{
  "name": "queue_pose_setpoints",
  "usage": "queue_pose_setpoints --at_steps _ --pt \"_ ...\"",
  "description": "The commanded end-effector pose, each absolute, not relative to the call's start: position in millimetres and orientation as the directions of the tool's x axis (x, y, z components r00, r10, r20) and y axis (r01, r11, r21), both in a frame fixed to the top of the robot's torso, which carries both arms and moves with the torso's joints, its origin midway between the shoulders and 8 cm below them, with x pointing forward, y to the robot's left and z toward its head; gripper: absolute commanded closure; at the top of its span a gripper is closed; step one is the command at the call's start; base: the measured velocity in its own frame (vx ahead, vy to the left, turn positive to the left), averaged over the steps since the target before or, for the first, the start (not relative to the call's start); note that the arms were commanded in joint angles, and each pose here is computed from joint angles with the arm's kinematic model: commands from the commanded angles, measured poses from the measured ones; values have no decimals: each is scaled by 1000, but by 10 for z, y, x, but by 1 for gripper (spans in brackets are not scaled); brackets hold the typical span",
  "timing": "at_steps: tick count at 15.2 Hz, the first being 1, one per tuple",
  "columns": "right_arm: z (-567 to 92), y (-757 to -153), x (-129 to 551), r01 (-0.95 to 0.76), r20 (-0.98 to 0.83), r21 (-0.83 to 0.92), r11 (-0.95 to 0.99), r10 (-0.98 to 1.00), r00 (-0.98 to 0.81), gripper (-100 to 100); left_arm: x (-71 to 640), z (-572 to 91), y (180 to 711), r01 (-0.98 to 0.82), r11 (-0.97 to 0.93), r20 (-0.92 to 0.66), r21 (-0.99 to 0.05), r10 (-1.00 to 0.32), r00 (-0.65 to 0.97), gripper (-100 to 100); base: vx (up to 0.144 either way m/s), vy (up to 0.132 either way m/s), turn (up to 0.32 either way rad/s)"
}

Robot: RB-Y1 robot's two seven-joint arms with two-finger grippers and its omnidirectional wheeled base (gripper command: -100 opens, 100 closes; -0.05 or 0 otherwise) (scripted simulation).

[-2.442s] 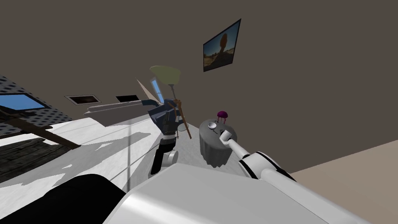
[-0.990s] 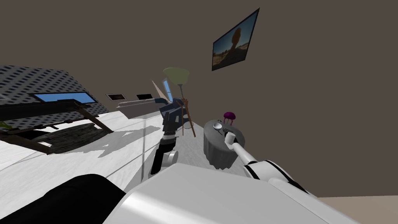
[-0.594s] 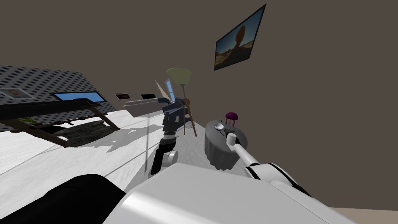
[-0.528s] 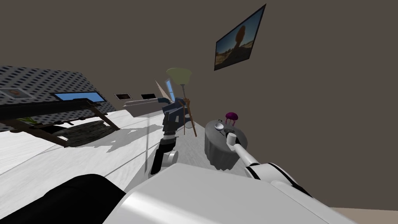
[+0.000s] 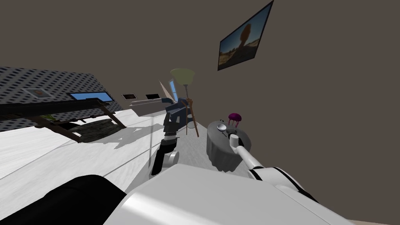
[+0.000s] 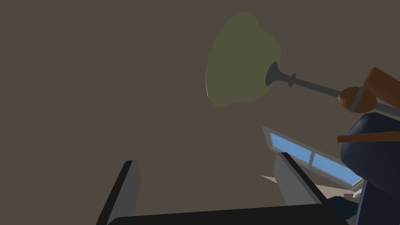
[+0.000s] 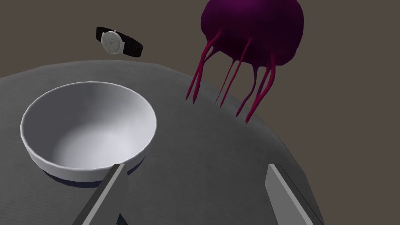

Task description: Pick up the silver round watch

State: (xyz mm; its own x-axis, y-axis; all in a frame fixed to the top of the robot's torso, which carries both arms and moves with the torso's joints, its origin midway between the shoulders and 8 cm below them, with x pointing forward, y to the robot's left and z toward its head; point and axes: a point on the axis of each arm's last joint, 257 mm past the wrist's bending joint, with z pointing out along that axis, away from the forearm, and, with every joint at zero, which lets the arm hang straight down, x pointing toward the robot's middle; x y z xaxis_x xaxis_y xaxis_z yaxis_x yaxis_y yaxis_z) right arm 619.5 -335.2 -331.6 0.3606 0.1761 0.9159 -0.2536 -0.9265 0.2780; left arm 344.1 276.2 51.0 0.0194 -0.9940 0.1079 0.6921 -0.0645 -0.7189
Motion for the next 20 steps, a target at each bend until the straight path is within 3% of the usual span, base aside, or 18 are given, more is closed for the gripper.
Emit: queue_pose_setpoints --at_steps 1,13,18,20 --pt "-3272 -3351 6207 -241 908 320 -916 223 355 -100 3441 510 2762 692 -65 108 -719 -994 19 0 -1 -2 -19" --pt "-3240 -3543 6112 -128 789 572 -810 501 356 -100 3441 511 2761 692 -65 108 -719 -994 19 0 -6 -6 107" --pt "-3173 -3518 6135 -104 741 642 -760 579 340 -100 3441 510 2762 692 -65 108 -719 -994 19 0 -2 -4 -16" --pt "-3253 -3632 6045 -59 679 704 -708 645 352 -100 3441 511 2761 692 -65 108 -719 -994 19 0 -6 -9 301"
